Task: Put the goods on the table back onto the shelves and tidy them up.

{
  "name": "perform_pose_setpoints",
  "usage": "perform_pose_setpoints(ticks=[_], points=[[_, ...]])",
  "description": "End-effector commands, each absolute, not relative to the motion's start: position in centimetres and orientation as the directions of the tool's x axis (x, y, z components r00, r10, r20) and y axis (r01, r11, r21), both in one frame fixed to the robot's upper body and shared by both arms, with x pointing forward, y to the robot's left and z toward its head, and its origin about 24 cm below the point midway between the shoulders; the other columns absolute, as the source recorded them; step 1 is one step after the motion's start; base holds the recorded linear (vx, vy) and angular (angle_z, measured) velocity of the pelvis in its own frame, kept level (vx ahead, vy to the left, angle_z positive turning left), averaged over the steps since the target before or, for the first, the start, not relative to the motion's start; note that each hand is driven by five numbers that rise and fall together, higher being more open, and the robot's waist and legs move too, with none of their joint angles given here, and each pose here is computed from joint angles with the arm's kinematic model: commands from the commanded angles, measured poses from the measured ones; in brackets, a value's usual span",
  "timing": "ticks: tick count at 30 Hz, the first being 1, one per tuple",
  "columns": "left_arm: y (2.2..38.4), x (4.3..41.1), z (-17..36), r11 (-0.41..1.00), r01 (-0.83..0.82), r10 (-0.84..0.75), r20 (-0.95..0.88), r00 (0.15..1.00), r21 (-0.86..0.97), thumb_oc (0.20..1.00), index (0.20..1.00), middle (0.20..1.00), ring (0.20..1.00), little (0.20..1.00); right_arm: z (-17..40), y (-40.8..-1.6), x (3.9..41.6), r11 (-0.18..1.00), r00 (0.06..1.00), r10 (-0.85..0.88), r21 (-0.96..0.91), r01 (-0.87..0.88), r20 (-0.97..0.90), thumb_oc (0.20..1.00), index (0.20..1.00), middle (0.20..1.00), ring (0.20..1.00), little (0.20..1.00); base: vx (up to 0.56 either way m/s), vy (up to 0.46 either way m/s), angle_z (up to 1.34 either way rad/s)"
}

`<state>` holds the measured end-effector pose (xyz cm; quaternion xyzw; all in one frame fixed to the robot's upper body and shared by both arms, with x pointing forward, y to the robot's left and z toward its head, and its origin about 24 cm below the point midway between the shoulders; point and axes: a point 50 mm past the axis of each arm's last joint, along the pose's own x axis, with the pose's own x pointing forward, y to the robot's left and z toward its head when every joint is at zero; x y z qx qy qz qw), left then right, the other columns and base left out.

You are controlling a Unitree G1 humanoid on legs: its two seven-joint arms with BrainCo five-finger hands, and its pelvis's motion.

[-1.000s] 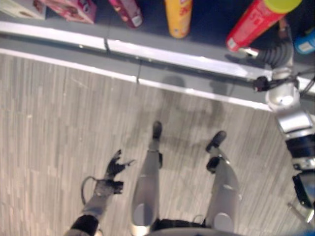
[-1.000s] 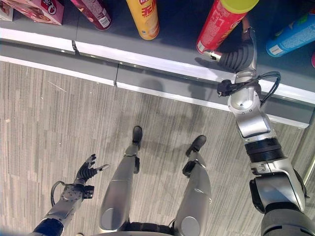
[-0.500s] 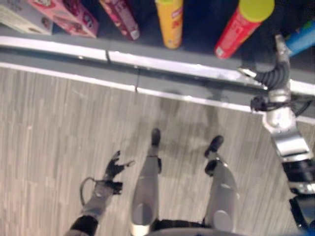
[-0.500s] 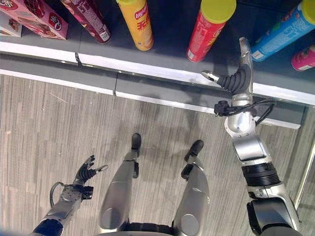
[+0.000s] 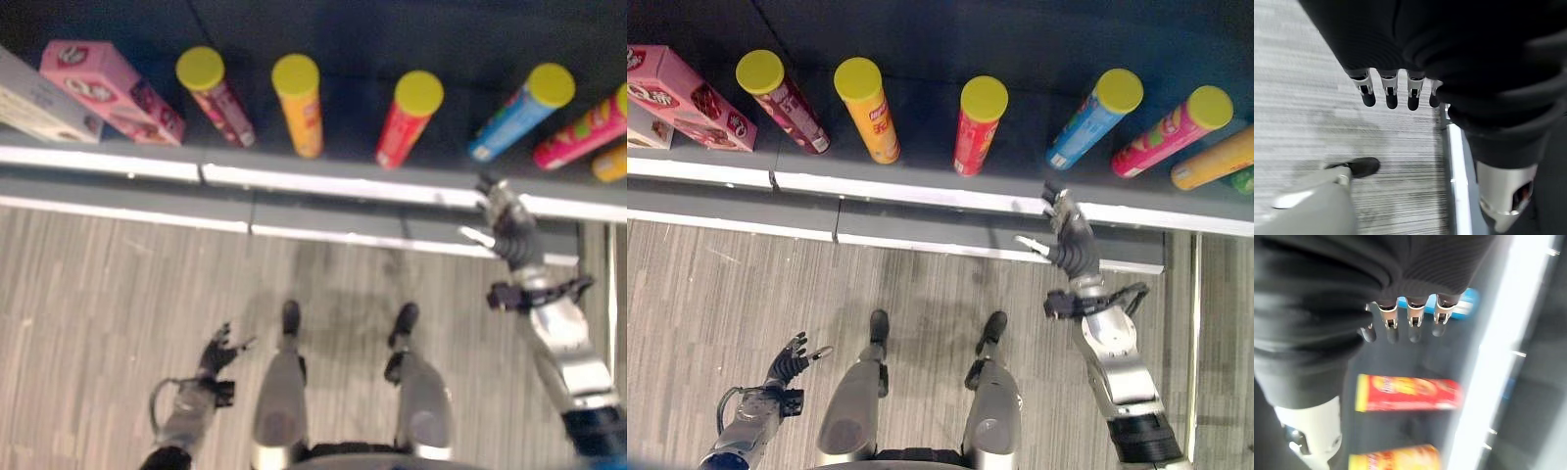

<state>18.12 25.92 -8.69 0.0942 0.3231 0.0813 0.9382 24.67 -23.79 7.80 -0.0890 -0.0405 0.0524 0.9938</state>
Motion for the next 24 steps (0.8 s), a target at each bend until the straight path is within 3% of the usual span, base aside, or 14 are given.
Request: perform_pose_setpoints(ticks=[1, 3, 4, 8, 24], points=[[27.5, 14.5, -10.2, 0.954, -0.025, 0.228, -0.667, 0.709, 0.299, 1.000, 1.000, 1.000, 1.000, 1.000, 2.2, -26.7, 21.2, 0.961, 0.976, 0.048, -0.258, -0.104, -0.212, 1.000, 1.000, 1.000, 1.000, 1.000, 0.10, 0.018, -0.13], [27.4, 14.3, -10.4, 0.955, -0.018, 0.222, -0.675, 0.704, 0.295, 1.000, 1.000, 1.000, 1.000, 1.000, 0.4, -27.2, 20.4, 0.960, 0.957, 0.017, -0.263, -0.097, -0.290, 1.000, 1.000, 1.000, 1.000, 1.000, 0.09, 0.019, -0.16], [27.1, 13.9, -10.8, 0.957, -0.009, 0.217, -0.694, 0.686, 0.290, 1.000, 1.000, 1.000, 1.000, 1.000, -2.8, -27.7, 18.9, 0.964, 0.908, -0.047, -0.256, -0.068, -0.416, 1.000, 1.000, 1.000, 1.000, 1.000, 0.10, 0.014, -0.21], [26.5, 13.2, -11.7, 0.957, 0.022, 0.203, -0.725, 0.659, 0.288, 1.000, 1.000, 1.000, 1.000, 1.000, -7.2, -27.8, 16.1, 0.973, 0.803, -0.136, -0.229, -0.001, -0.580, 1.000, 1.000, 1.000, 1.000, 1.000, 0.10, 0.022, -0.18], [25.2, 11.7, -13.7, 0.955, 0.066, 0.205, -0.802, 0.561, 0.290, 1.000, 1.000, 1.000, 1.000, 1.000, -13.1, -26.4, 12.8, 0.972, 0.552, -0.225, -0.222, 0.074, -0.803, 1.000, 1.000, 1.000, 1.000, 1.000, 0.04, 0.014, -0.07]])
